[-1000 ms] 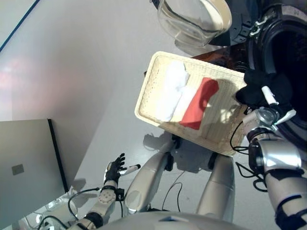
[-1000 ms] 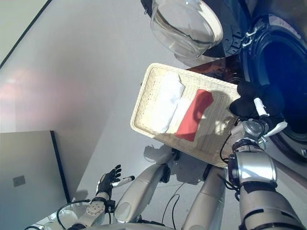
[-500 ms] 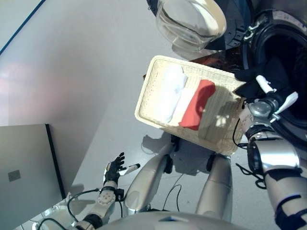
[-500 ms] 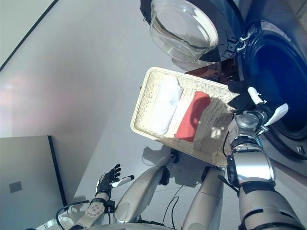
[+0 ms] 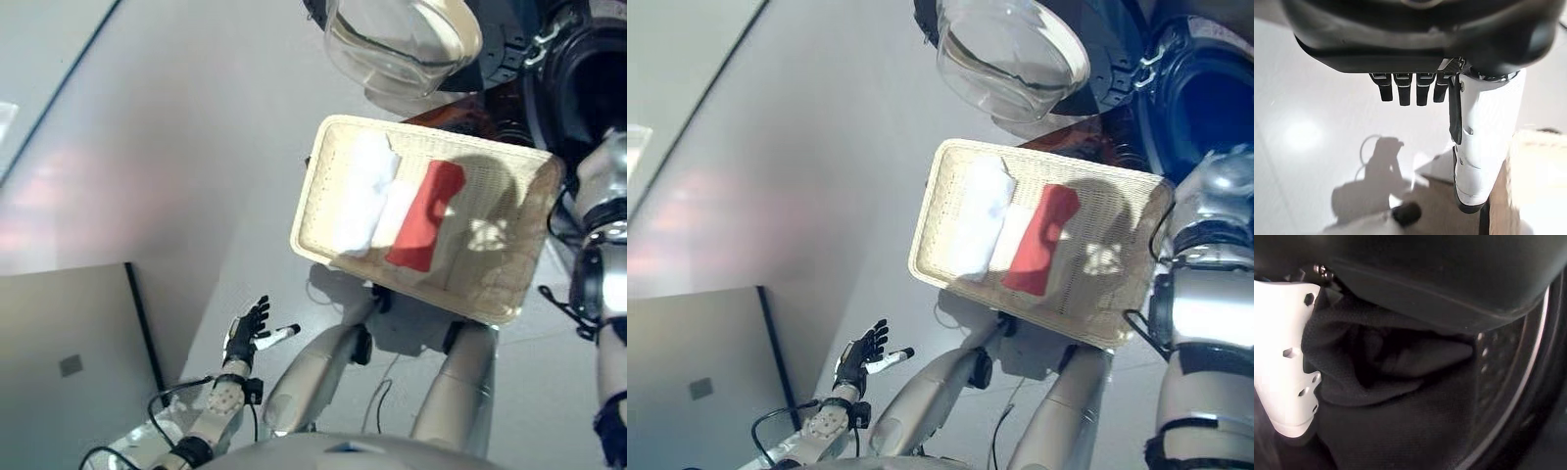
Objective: Pick up the clothes and place them into the washing machine
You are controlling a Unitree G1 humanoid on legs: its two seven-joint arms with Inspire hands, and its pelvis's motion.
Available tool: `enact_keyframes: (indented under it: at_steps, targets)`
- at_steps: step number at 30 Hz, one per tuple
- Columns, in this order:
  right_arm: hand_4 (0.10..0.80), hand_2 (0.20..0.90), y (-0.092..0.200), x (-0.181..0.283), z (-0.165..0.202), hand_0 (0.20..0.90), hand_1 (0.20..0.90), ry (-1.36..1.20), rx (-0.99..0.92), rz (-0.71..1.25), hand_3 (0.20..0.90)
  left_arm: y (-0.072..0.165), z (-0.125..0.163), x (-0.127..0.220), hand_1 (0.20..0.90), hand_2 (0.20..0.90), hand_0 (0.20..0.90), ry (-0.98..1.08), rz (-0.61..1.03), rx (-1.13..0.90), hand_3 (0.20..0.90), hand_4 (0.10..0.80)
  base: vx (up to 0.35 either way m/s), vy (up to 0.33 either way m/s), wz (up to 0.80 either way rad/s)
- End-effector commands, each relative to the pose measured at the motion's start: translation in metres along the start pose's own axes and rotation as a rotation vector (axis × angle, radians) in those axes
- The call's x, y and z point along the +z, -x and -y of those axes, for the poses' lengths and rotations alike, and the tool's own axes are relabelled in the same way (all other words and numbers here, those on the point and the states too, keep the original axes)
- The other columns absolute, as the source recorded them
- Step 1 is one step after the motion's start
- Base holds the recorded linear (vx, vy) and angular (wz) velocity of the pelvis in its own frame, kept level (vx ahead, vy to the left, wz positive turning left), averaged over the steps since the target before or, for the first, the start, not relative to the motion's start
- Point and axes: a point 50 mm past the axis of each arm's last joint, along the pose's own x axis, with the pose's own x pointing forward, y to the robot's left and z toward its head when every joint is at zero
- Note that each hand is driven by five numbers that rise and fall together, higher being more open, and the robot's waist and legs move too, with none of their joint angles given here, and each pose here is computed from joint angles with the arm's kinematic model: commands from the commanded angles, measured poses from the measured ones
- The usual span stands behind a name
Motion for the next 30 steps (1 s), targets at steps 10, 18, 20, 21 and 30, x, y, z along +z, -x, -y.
enact_keyframes:
  at_steps: [10, 18, 20, 21, 30]
  targets:
    - [0.300, 0.200, -0.011, 0.035, 0.015, 0.200, 0.200, -0.321, 0.025, 0.143, 0.200, 0.016, -0.034, -0.026, 0.900, 0.900, 0.900, 0.029, -0.085, 0.110, 0.900, 0.800, 0.013, 0.064, 0.00]
    - [0.300, 0.200, -0.011, 0.076, 0.001, 0.200, 0.200, -0.307, 0.078, 0.290, 0.200, 0.019, -0.035, -0.031, 0.900, 0.900, 0.900, 0.074, -0.101, 0.160, 0.900, 0.800, -0.024, -0.049, 0.00]
    - [0.300, 0.200, -0.009, 0.089, -0.004, 0.200, 0.200, -0.304, 0.095, 0.334, 0.200, 0.019, -0.036, -0.030, 0.900, 0.900, 0.900, 0.094, -0.096, 0.175, 0.900, 0.800, -0.051, -0.075, -0.18]
    - [0.300, 0.200, -0.009, 0.098, -0.006, 0.200, 0.200, -0.303, 0.109, 0.366, 0.200, 0.018, -0.036, -0.029, 0.900, 0.900, 0.900, 0.106, -0.088, 0.178, 0.900, 0.800, -0.050, -0.086, -0.18]
    - [0.361, 0.285, 0.007, 0.152, -0.026, 0.285, 0.285, -0.270, 0.191, 0.581, 0.285, 0.014, -0.041, -0.020, 0.900, 0.900, 0.900, 0.159, -0.049, 0.227, 0.900, 0.800, -0.041, -0.111, -0.08]
